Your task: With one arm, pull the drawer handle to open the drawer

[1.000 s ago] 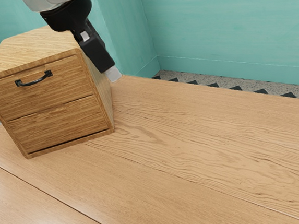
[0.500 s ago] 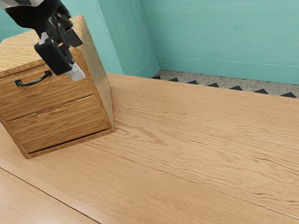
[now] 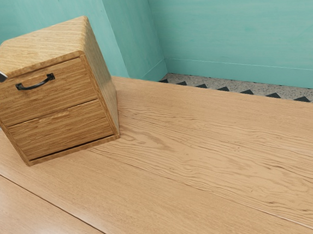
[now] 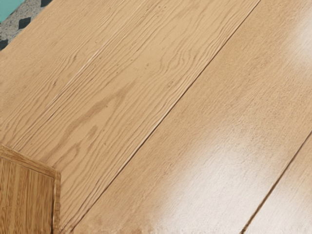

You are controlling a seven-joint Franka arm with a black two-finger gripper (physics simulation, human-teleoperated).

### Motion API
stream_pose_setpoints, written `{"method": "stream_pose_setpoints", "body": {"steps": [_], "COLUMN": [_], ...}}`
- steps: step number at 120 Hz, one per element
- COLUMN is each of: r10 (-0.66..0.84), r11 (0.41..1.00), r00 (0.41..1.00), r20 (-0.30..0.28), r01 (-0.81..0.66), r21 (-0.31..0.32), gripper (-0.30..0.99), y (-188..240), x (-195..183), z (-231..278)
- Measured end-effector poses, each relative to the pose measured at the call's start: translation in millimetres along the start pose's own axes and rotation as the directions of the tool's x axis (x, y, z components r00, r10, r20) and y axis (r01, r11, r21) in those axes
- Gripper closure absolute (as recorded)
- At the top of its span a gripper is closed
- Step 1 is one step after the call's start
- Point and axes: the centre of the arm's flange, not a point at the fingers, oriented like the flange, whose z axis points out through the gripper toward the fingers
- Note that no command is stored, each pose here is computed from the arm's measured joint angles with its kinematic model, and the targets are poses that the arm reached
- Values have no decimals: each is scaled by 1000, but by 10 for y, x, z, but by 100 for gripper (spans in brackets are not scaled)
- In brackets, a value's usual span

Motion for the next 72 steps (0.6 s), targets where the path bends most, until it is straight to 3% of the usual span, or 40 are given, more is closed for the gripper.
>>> {"method": "stream_pose_setpoints", "body": {"steps": [25,39,72], "r10": [-53,-1,89], "r11": [997,999,987], "r00": [999,1000,989], "r20": [-1,31,115], "r01": [53,-1,-103], "r21": [51,38,123], "gripper": [0,0,0], "y": [-685,-1124,-1394], "x": [-1094,-1096,-1094], "z": [70,501,624]}}
